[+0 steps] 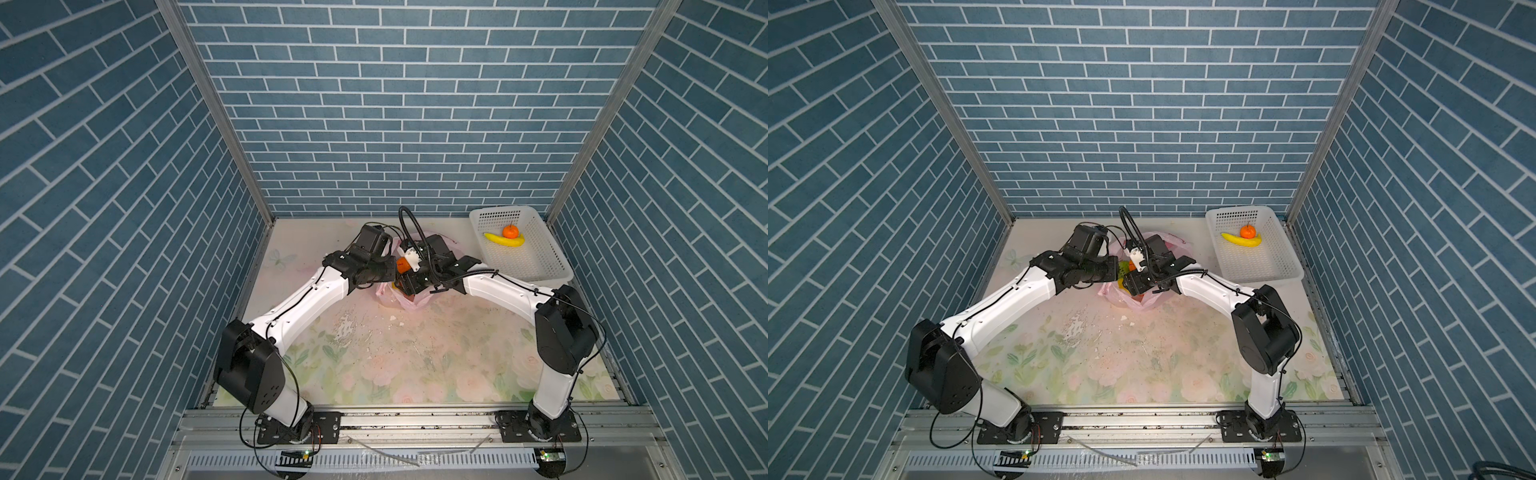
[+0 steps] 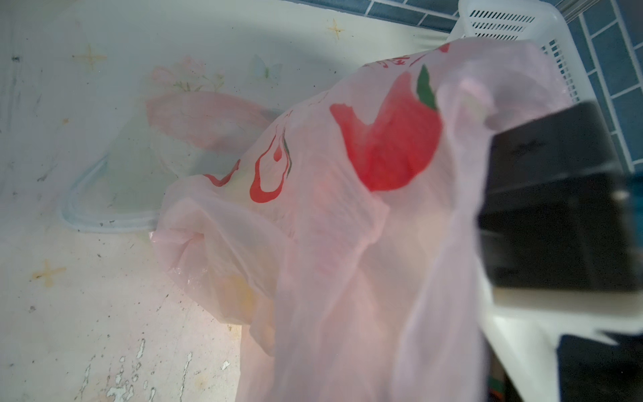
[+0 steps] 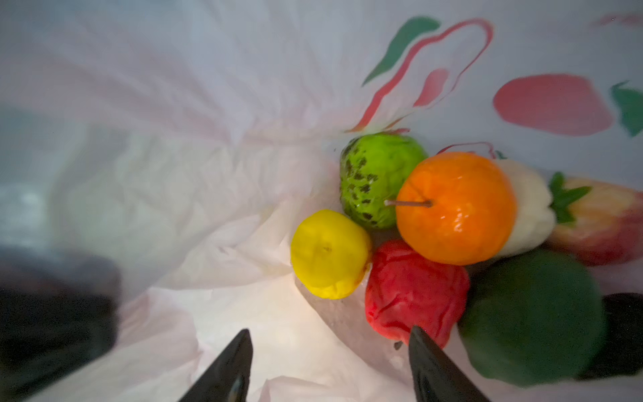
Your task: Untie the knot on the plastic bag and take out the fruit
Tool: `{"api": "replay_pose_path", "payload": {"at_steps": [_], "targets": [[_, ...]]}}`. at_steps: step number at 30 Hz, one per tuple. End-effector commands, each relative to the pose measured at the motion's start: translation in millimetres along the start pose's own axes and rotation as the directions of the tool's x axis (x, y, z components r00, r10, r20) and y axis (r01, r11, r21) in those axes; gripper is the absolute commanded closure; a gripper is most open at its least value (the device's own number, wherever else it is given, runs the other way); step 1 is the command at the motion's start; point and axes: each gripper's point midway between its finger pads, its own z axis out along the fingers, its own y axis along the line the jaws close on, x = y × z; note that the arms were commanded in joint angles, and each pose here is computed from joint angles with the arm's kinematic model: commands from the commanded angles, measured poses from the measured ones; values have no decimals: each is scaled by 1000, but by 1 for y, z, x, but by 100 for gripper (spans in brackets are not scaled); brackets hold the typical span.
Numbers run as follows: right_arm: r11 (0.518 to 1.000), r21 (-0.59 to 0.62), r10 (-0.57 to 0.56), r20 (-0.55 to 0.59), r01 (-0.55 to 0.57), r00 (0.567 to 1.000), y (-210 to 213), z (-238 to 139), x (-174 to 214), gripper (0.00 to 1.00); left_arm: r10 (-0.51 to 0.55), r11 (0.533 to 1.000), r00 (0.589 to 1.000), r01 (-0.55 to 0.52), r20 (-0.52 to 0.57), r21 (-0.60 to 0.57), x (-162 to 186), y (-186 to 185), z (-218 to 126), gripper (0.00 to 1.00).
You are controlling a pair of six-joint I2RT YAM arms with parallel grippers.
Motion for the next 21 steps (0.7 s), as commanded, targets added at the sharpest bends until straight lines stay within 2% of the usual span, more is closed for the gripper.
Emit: {"api": "replay_pose_path", "payload": {"at_steps": [1, 4, 8, 11, 18, 21], "targets": [[986, -165, 8, -68, -19, 998, 26, 5, 23, 30, -8, 999, 1000, 9, 28, -41, 0, 12, -12, 83], [966, -259, -4, -113, -25, 994, 40, 5, 50, 30, -28, 998, 998, 31, 49, -63, -1, 20, -15, 77], [958, -285, -36, -205, -25, 978, 44, 8, 92, 29, -40, 996, 997, 45, 72, -75, -4, 26, -18, 75], [961, -276, -37, -241, -32, 970, 41, 7, 110, 29, -43, 995, 996, 49, 79, -81, -6, 27, -18, 77], [966, -258, -58, -258, -11, 964, 40, 2, 111, 29, -55, 995, 996, 61, 75, -82, -7, 27, -14, 86], [968, -249, -78, -298, 2, 951, 40, 1, 133, 29, -42, 993, 993, 53, 111, -101, -18, 27, -22, 89]]}}
